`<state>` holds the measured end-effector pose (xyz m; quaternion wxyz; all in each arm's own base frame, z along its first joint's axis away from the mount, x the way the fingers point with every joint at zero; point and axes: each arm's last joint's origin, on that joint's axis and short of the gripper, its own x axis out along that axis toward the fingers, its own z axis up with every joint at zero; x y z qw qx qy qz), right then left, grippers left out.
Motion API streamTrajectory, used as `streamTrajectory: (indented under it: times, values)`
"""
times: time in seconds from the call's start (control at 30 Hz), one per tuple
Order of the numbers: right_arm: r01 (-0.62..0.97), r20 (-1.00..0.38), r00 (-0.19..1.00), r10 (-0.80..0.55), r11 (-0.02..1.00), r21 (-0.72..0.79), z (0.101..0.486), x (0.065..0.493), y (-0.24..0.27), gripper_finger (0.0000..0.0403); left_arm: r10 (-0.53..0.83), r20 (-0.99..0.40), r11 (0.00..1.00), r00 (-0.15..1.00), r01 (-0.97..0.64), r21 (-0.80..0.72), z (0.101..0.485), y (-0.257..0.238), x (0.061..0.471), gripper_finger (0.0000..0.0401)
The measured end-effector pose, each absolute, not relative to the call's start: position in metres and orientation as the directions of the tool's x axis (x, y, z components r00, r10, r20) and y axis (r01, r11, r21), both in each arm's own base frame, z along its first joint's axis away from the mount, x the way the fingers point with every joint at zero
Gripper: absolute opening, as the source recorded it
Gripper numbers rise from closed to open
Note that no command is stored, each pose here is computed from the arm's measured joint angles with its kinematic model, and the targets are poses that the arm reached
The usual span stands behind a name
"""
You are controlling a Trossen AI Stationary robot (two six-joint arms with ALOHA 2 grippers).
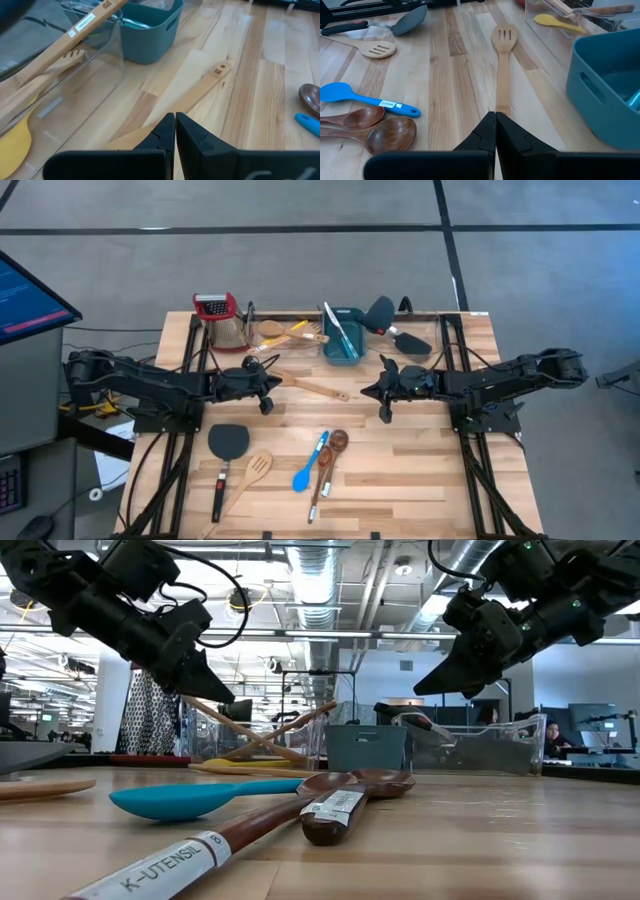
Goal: Pick & Place Kitchen Items
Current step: Put the brown slotted spoon into the left transparent bin
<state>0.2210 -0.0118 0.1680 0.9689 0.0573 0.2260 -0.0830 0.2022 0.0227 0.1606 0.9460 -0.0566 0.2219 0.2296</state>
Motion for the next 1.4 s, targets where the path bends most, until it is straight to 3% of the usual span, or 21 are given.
streamTrajectory:
  times: [0.87, 1.07, 1.4]
  values:
    - [0.191, -0.447, 0.884, -0.14, 0.979, 0.072, 0.1681, 0.221, -0.0122, 0.0, 0.415, -0.428, 0.886, 0.803, -0.464, -0.011, 0.1622, 0.0229, 0.203, 0.0002]
    - [0.193, -0.431, 0.891, -0.143, 0.979, 0.073, 0.1696, 0.2217, -0.0125, 0.0, 0.507, -0.382, 0.844, 0.773, -0.534, 0.039, 0.1655, 0.0255, 0.2031, 0.0002]
    - [0.192, -0.362, 0.922, -0.141, 0.975, 0.11, 0.1764, 0.2247, -0.0123, 0.0, 0.511, -0.345, 0.836, 0.787, -0.548, -0.011, 0.1694, 0.0258, 0.2047, 0.0002]
